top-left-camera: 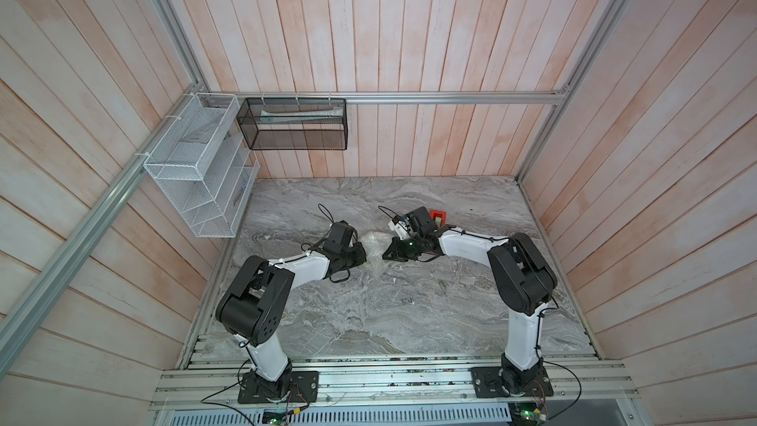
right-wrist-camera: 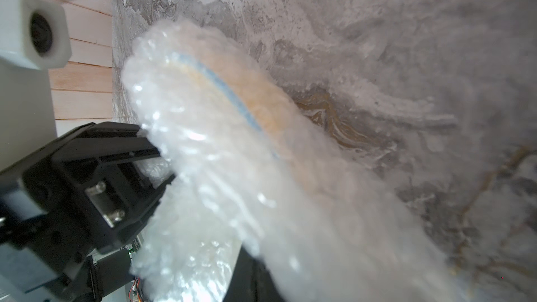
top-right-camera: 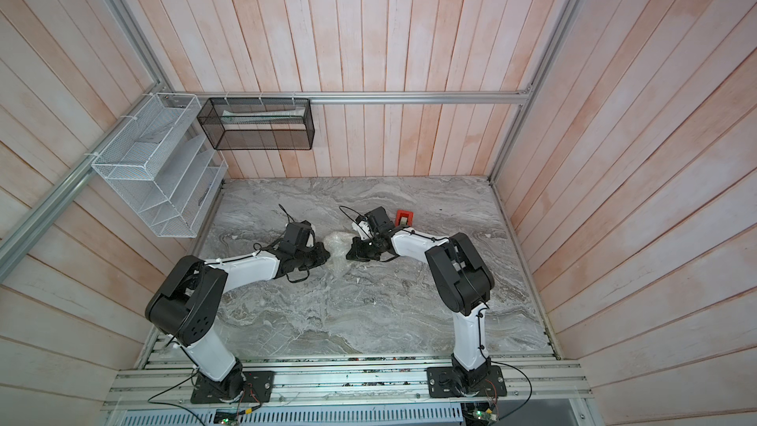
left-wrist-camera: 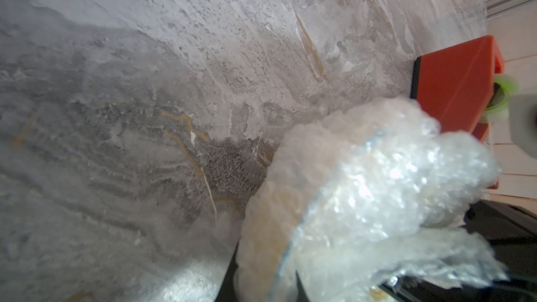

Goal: Wrap bowls in bubble wrap
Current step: Stick the tape on the bubble wrap, then move the bubble-wrapped bowl to the center of the board.

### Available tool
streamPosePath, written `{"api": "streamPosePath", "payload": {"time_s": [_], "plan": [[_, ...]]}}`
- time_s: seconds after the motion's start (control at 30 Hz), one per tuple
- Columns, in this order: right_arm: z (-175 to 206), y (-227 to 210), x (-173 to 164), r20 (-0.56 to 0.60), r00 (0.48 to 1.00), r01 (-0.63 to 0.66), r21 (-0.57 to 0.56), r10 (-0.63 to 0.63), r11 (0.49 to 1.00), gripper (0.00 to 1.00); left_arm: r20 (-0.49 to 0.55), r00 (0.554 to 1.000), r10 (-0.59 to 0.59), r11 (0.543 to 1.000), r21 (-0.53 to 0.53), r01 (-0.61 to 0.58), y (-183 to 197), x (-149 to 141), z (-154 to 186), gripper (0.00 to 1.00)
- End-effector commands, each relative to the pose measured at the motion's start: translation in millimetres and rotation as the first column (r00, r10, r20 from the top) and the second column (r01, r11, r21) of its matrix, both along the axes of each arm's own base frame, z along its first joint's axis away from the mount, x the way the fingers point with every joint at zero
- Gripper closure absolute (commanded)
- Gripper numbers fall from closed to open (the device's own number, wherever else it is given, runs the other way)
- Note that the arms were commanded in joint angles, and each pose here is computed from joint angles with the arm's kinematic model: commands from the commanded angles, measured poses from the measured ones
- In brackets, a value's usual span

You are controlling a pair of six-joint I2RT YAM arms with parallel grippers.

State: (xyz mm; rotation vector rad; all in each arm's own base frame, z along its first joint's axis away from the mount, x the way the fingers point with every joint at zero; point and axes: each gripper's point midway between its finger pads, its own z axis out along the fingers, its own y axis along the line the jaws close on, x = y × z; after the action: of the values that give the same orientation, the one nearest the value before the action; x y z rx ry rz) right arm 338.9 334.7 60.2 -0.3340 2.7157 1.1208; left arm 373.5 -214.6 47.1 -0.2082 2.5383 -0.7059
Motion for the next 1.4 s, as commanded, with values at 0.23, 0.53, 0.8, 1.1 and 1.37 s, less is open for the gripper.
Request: {"api": "streamPosePath", "payload": {"time_s": [0.23,0.53,0.8,1.1,1.37], "plan": [[35.3,-45.6,23.3,-0.009,0.996,0.094,-0.003,-0.094,0.996,0.94,-0.051,0.994,0.093,0.996,0.022,-0.092,25.7,11.5,-7.5,0.87],[58.0,-81.3,55.4,0.111,0.98,0.159,0.072,-0.166,0.985,0.78,-0.018,0.988,0.153,0.988,0.026,-0.152,55.6,49.1,13.1,0.78],[53.5,-120.1,64.3,0.141,0.961,0.232,0.067,-0.239,0.971,0.76,-0.018,0.981,0.194,0.98,0.04,-0.193,74.8,73.8,22.6,0.64],[55.8,-125.9,56.4,0.153,0.959,0.227,0.08,-0.237,0.971,0.74,0.018,0.981,0.193,0.981,-0.037,-0.192,72.5,72.8,32.0,0.54],[60.7,-124.1,53.0,0.155,0.96,0.218,0.097,-0.231,0.971,0.7,0.118,0.964,0.237,0.971,-0.067,-0.23,79.3,73.6,62.6,0.42]]}}
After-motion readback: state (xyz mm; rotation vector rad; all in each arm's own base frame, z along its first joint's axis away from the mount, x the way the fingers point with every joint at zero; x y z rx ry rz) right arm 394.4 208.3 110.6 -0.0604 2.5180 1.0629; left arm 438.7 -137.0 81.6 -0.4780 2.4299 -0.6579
